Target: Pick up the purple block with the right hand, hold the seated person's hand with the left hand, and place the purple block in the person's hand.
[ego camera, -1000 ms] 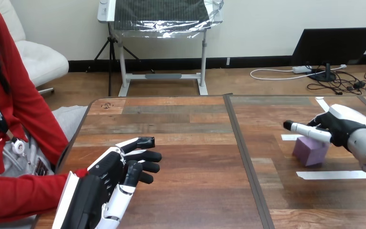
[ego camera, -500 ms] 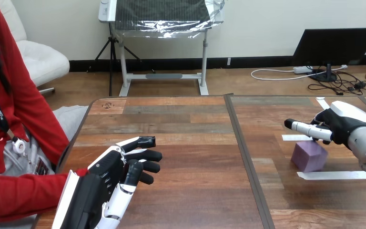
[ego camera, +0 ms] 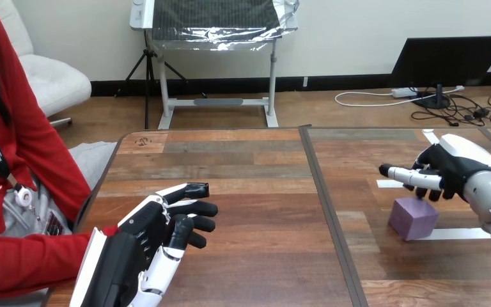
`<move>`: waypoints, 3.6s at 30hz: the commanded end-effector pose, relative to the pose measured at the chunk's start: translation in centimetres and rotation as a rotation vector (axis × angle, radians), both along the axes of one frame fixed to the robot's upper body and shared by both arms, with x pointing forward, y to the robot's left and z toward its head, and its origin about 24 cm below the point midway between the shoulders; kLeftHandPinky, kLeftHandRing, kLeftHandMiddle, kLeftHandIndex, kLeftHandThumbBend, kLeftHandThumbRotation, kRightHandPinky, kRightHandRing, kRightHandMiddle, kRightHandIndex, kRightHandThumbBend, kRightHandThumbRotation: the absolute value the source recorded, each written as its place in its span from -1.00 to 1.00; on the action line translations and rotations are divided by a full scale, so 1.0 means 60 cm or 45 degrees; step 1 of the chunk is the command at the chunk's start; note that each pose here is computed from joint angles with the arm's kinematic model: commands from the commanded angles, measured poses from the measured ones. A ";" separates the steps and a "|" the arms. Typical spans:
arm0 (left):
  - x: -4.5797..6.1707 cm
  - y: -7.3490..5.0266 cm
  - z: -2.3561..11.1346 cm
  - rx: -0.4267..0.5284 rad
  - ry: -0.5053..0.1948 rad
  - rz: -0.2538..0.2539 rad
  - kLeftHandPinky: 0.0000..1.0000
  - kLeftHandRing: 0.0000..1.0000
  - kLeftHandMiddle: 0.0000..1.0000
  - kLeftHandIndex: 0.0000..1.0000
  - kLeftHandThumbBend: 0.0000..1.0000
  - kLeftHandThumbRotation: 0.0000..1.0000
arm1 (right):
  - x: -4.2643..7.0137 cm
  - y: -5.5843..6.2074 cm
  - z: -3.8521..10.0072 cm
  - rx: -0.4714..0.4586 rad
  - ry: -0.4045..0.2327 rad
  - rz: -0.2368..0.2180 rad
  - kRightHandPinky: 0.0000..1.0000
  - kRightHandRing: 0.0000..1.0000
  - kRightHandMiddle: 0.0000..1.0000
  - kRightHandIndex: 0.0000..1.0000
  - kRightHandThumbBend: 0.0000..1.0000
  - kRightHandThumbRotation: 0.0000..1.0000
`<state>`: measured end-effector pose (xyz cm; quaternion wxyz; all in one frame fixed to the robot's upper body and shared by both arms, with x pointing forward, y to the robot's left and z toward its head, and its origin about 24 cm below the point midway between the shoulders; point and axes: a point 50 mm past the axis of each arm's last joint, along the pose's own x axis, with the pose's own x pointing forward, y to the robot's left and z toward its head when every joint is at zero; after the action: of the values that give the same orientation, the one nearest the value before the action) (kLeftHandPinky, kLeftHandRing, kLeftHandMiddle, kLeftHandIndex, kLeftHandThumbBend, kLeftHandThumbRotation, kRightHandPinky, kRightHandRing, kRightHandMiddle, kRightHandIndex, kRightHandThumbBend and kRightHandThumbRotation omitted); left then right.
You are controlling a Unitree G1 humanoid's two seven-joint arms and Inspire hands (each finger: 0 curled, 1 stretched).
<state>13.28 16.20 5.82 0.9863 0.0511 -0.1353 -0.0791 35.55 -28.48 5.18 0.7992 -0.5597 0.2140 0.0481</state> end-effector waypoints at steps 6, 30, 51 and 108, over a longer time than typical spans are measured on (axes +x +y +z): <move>0.016 0.000 0.019 0.015 -0.107 -0.031 0.10 0.28 0.35 0.45 -0.18 0.56 | 0.018 0.016 0.023 0.054 -0.098 -0.006 -0.21 -0.19 -0.08 0.02 0.28 0.73; 0.015 0.000 0.018 0.026 -0.105 -0.034 0.11 0.28 0.35 0.45 -0.18 0.61 | 0.028 0.017 0.046 0.035 -0.140 0.046 0.13 0.23 0.28 0.31 0.41 0.96; 0.013 0.002 0.017 0.020 -0.099 -0.037 0.12 0.28 0.36 0.46 -0.18 0.61 | 0.020 0.011 0.034 0.118 -0.083 0.020 -0.14 0.08 0.20 0.43 0.60 0.79; 0.012 0.002 0.018 0.024 -0.102 -0.050 0.09 0.27 0.34 0.46 -0.18 0.62 | -0.017 -0.003 -0.023 0.116 0.110 0.016 0.61 0.62 0.62 0.58 0.30 0.35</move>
<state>13.27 16.38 5.94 0.9839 0.0612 -0.1394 -0.0939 33.54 -29.01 2.40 0.8101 -0.5152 0.2661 0.0869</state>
